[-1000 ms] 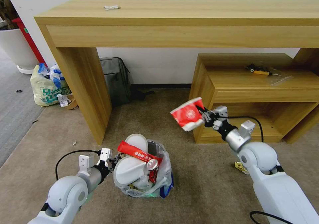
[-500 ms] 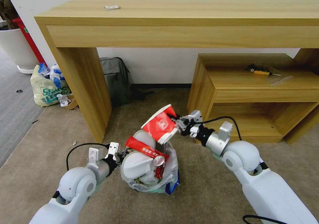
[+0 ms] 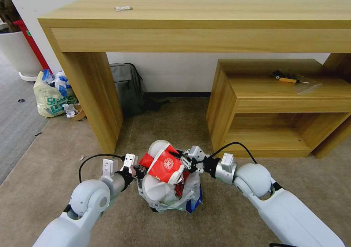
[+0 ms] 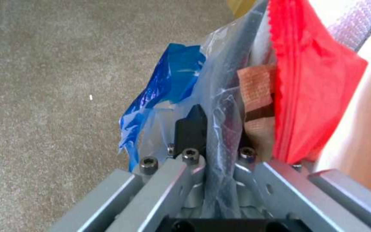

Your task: Pick up the trash bin and place the garbage on the floor into it.

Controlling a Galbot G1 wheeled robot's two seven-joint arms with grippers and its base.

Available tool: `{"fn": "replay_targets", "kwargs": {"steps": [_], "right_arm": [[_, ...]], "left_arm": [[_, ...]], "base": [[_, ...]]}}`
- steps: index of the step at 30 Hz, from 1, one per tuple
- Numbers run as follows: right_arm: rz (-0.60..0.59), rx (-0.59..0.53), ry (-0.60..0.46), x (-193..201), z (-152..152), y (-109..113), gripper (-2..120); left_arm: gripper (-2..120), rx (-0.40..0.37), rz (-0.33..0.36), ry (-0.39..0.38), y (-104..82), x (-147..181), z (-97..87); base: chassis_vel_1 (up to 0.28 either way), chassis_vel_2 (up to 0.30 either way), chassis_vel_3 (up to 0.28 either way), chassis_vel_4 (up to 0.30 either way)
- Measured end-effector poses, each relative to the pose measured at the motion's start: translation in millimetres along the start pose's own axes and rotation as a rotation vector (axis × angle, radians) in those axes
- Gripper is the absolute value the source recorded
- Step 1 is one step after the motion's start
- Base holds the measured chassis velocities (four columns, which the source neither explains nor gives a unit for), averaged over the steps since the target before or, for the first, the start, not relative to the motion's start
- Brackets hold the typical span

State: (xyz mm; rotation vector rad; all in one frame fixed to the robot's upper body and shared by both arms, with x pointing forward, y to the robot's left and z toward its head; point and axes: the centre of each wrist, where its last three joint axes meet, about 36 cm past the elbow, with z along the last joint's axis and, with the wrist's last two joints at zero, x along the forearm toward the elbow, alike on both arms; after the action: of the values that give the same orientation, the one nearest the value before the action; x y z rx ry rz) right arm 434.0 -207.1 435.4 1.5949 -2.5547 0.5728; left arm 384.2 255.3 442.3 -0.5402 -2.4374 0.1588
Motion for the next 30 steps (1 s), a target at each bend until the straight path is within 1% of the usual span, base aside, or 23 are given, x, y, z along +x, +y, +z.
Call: {"fn": "replay_targets", "kwargs": {"steps": [8,14,15,17,18,20,21,22,25,26,29,30], "right_arm": [[-0.015,0.043,0.019,-3,2,-1,0],[-0.002,0.052,0.032,-1,5,0,0],[0.012,0.050,0.031,-1,5,1,3],[0.037,0.033,0.018,0,4,1,13],[0.037,0.033,0.018,0,4,1,13],[0.057,0.006,0.004,3,2,2,22],[0.064,-0.004,-0.001,4,1,2,25],[0.064,-0.004,-0.001,4,1,2,25],[0.079,-0.027,-0.012,10,-3,0,41],[0.079,-0.027,-0.012,10,-3,0,41],[0.102,-0.043,-0.022,18,-6,-2,56],[0.102,-0.043,-0.022,18,-6,-2,56]], "left_arm": [[0,0.001,0.001,-0.004,0.6,0,-1.3],[0,0.002,0.001,-0.006,1.4,0,-1.9],[0,0.002,0.000,-0.007,1.8,1,-2.1],[0,0.003,-0.002,-0.009,2.7,1,-2.5],[0,0.003,-0.002,-0.009,2.7,1,-2.5],[0,0.004,-0.003,-0.008,4.0,1,-2.2],[0,0.004,-0.002,-0.008,4.4,1,-1.8],[0,0.004,-0.002,-0.008,4.4,1,-1.8],[0,0.006,-0.004,-0.007,5.3,1,-1.1],[0,0.006,-0.004,-0.007,5.3,1,-1.1],[0,0.009,-0.009,-0.007,7.2,1,-0.9],[0,0.009,-0.009,-0.007,7.2,1,-0.9]], "base": [[0.000,0.000,0.000,0.000],[0.000,0.000,0.000,0.000],[0.000,0.000,0.000,0.000],[0.000,0.000,0.000,0.000],[0.000,0.000,0.000,0.000],[0.000,0.000,0.000,0.000],[0.000,0.000,0.000,0.000],[0.000,0.000,0.000,0.000],[0.000,0.000,0.000,0.000],[0.000,0.000,0.000,0.000],[0.000,0.000,0.000,0.000],[0.000,0.000,0.000,0.000]]}}
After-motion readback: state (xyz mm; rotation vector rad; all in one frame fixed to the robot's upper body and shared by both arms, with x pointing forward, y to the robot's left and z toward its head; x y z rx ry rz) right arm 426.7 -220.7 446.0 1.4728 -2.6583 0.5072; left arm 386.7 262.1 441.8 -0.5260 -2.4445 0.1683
